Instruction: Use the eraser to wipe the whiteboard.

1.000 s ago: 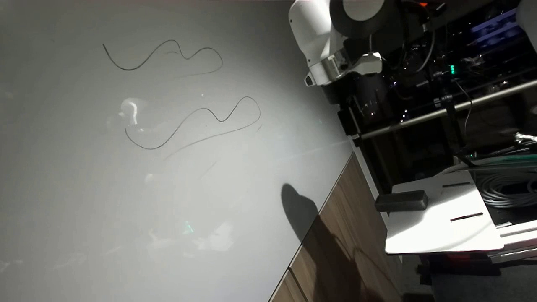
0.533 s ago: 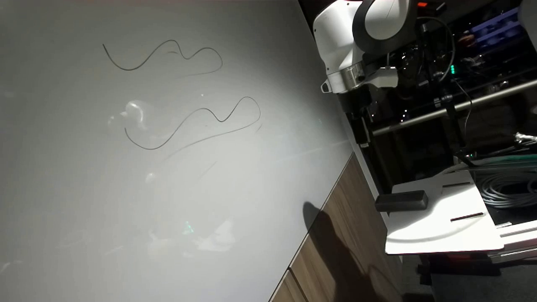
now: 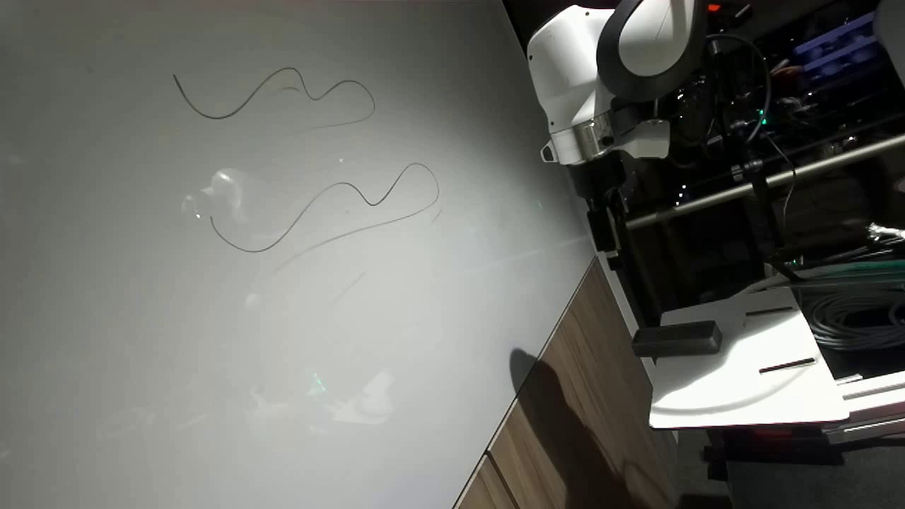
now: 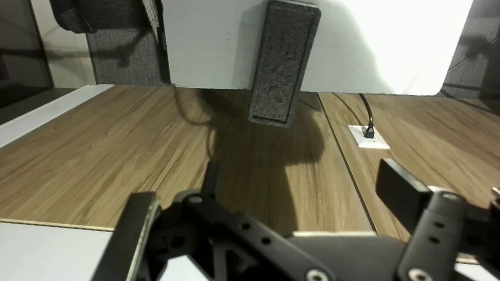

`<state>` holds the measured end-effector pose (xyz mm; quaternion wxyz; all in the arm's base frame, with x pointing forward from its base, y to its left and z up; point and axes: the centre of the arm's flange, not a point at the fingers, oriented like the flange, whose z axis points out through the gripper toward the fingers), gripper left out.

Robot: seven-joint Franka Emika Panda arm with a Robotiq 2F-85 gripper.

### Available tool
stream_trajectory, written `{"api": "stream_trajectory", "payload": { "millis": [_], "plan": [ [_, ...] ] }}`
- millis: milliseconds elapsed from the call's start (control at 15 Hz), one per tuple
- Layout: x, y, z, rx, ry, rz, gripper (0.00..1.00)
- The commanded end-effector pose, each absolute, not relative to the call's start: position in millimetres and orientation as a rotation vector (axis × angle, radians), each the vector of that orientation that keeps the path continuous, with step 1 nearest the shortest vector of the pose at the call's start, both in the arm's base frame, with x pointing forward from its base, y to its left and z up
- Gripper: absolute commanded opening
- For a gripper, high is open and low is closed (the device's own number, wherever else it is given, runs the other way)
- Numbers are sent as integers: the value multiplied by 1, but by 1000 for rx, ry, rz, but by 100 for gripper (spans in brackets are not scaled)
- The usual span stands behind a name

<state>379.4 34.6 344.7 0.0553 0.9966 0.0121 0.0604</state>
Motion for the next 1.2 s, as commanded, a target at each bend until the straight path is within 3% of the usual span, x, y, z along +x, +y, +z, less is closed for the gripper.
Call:
{"api": "stream_trajectory", "payload": {
  "millis": [0,333,1133],
  "plan": [
    [370,52,307,2990,-115,256,100],
    [360,49,267,2983,-213,156,100],
    [346,19,204,3126,127,-186,100]
  ]
}}
